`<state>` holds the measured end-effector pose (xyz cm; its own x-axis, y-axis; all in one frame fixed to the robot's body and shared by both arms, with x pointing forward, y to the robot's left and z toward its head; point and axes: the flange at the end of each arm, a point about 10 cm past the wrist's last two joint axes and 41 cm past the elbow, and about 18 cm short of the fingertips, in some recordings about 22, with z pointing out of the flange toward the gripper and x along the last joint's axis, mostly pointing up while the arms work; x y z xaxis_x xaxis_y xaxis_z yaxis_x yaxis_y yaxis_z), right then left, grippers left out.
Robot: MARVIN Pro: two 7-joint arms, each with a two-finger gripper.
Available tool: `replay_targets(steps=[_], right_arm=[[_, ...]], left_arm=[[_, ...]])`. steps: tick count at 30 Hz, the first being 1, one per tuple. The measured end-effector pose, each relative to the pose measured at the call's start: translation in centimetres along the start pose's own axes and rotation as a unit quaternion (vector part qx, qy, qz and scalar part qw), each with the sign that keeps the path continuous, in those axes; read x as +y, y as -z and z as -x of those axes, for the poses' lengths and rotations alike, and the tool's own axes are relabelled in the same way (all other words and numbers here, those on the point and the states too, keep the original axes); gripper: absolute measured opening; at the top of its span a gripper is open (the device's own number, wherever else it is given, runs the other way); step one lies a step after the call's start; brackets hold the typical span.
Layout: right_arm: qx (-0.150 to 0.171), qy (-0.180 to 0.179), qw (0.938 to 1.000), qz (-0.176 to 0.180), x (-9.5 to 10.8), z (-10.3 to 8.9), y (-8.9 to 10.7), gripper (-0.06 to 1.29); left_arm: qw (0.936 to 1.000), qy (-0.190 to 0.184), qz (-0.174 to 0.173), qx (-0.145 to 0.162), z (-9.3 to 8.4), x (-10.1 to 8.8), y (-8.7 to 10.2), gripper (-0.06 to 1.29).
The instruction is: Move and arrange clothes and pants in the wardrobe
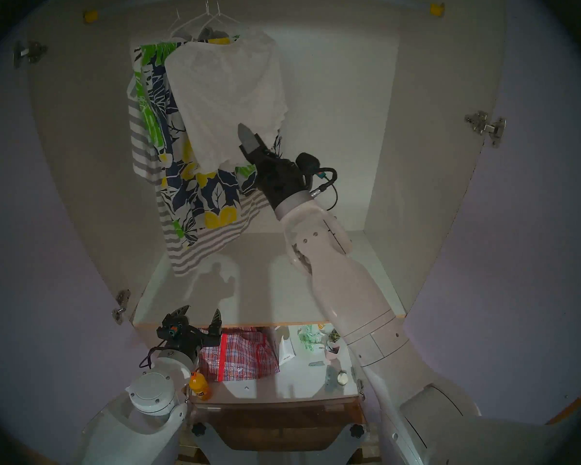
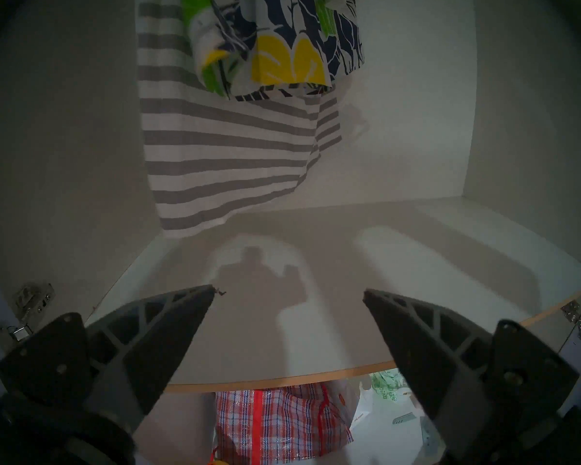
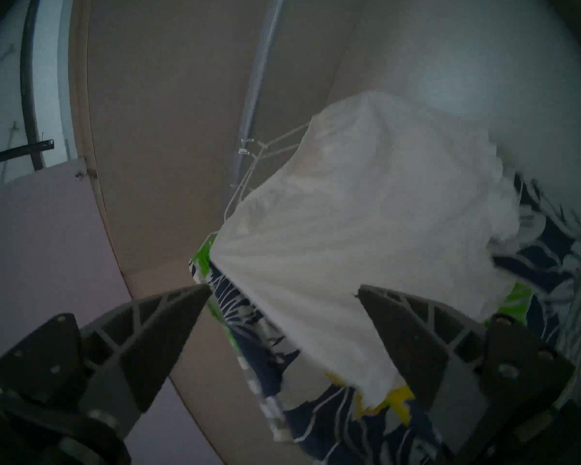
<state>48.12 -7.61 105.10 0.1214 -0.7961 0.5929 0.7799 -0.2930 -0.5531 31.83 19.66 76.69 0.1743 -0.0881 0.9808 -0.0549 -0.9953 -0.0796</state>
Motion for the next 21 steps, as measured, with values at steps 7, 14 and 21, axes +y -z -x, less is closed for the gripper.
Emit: replay_targets(steps=[7, 14, 21], right_arm=[[-0.075, 0.004, 0.9958, -0.053, 3.0, -2.8, 0.2, 1.20], [-0.033, 0.087, 0.9936, -0.064, 8.4, -4.8, 3.5, 1.20], [-0.005, 0.187, 0.9764, -0.108, 11.1, -4.3, 6.5, 1.20]], left_arm=[[1.0000, 0.000, 0.000, 0.000, 0.0, 0.0, 0.0, 1.20], [1.0000, 0.000, 0.000, 0.000, 0.0, 0.0, 0.0, 1.20], [1.0000, 0.000, 0.000, 0.000, 0.0, 0.0, 0.0, 1.20]])
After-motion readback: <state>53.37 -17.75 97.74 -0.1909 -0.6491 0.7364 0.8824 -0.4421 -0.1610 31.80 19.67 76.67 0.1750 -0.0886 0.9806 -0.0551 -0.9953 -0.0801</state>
